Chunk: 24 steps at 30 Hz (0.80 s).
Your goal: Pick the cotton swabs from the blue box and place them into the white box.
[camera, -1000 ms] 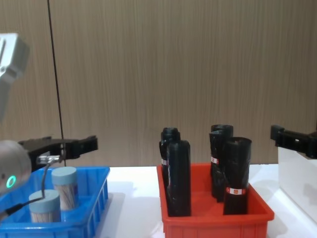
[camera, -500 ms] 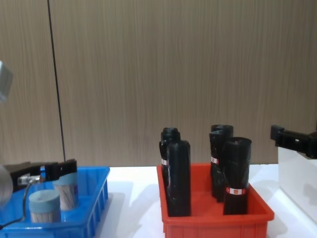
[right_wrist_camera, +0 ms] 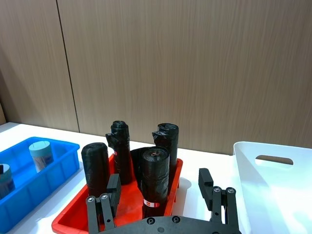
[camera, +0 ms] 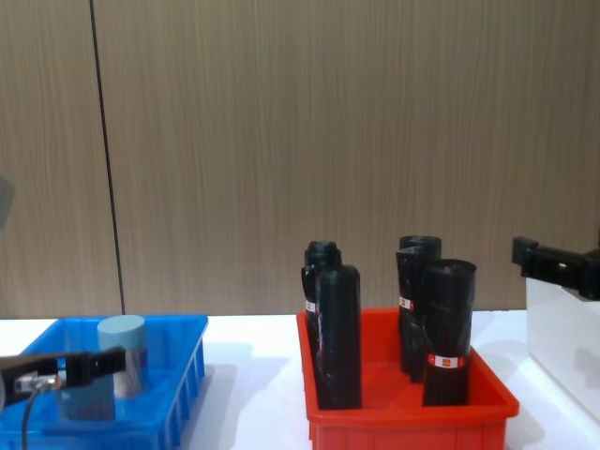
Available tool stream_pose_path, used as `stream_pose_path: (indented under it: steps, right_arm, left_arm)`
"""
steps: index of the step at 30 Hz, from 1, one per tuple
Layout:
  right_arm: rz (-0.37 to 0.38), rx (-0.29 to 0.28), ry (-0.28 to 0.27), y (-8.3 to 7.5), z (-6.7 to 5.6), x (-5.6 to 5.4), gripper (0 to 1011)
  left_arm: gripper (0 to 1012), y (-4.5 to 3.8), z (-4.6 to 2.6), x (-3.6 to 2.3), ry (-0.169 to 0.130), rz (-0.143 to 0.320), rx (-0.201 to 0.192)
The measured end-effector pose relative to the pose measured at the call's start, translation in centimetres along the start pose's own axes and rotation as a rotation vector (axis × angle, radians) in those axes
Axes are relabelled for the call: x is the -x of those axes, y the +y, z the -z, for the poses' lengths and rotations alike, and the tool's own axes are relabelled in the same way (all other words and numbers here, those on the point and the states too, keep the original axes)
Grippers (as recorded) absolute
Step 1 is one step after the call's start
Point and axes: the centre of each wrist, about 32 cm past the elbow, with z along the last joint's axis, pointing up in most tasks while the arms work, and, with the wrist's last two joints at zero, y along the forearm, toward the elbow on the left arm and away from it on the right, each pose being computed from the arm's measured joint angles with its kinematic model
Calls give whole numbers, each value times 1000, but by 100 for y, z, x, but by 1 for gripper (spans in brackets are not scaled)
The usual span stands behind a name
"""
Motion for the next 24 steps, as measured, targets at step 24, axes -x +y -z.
stream_pose_path:
  steps: [24]
  right_arm:
    - [0, 0, 0, 0, 0, 0, 1002]
  left_arm:
    - [1003, -78, 125, -158, -16, 57, -18]
